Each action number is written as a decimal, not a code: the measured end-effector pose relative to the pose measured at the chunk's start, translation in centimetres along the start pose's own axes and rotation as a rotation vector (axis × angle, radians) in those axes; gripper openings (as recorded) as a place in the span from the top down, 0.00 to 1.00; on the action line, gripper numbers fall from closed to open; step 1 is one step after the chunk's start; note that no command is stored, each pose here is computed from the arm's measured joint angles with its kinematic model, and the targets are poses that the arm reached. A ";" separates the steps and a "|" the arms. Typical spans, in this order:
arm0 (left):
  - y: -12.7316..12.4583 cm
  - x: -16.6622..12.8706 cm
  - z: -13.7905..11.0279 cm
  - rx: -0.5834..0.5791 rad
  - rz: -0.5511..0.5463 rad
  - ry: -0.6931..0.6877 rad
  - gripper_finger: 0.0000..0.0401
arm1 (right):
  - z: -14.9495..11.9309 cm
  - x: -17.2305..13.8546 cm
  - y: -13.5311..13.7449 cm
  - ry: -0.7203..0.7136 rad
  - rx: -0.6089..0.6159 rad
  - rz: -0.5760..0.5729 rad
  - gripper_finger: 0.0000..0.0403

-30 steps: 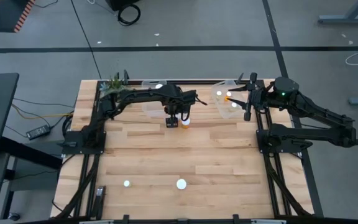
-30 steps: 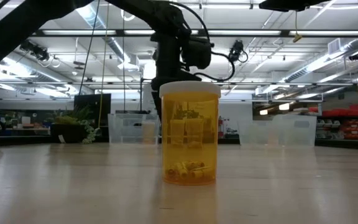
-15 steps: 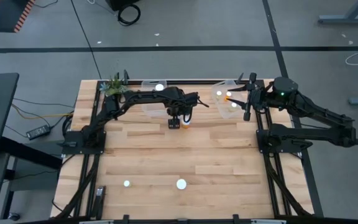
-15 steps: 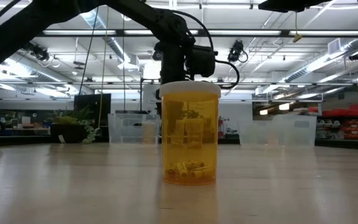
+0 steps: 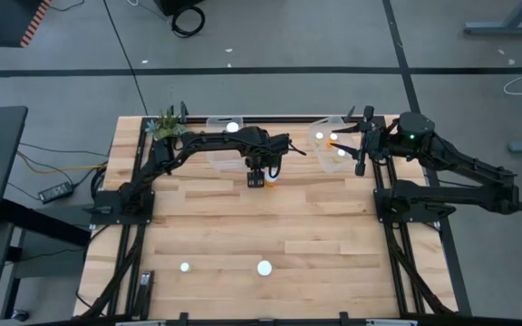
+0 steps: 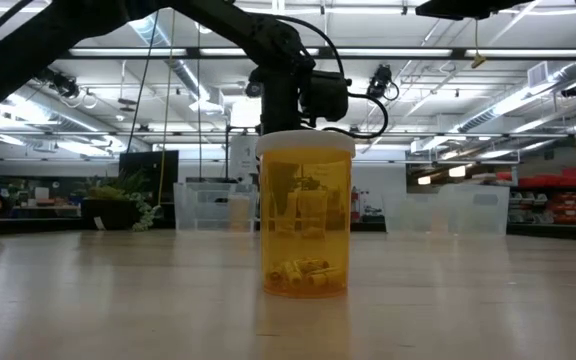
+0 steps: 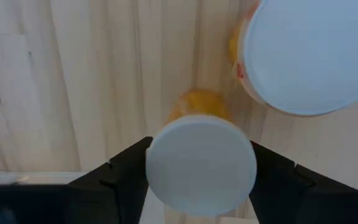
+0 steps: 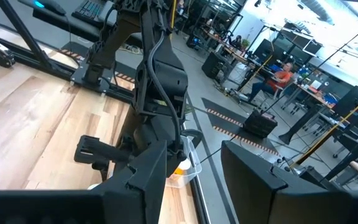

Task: Pick and place medicine bottles into bin by pill shape (circle, oval)
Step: Put the big pill bottle into the left transparent bin

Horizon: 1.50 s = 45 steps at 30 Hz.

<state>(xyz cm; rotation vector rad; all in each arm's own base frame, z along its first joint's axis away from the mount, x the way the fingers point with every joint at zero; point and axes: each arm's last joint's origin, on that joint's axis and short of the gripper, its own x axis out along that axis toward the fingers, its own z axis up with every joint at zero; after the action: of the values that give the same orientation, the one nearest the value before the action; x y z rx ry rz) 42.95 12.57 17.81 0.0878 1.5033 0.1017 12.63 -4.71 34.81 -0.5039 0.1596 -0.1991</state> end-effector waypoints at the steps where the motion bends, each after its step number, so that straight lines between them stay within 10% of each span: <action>1: 0.0 0.0 0.0 0.000 0.000 0.000 0.43 | 0.0 0.0 0.0 0.000 0.000 0.000 0.60; 24: 4.1 -6.2 0.7 -0.114 0.105 -0.103 0.48 | 0.0 0.0 0.0 0.000 0.000 0.000 0.60; 45: 9.5 -10.8 -4.4 -0.403 0.164 0.087 0.49 | 0.0 0.0 0.0 0.001 0.014 0.000 0.60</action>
<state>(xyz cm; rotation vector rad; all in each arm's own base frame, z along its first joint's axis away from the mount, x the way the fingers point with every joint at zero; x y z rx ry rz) 37.75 20.71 29.37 -0.1190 1.5338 0.5428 12.63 -4.71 34.80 -0.4896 0.1589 -0.1999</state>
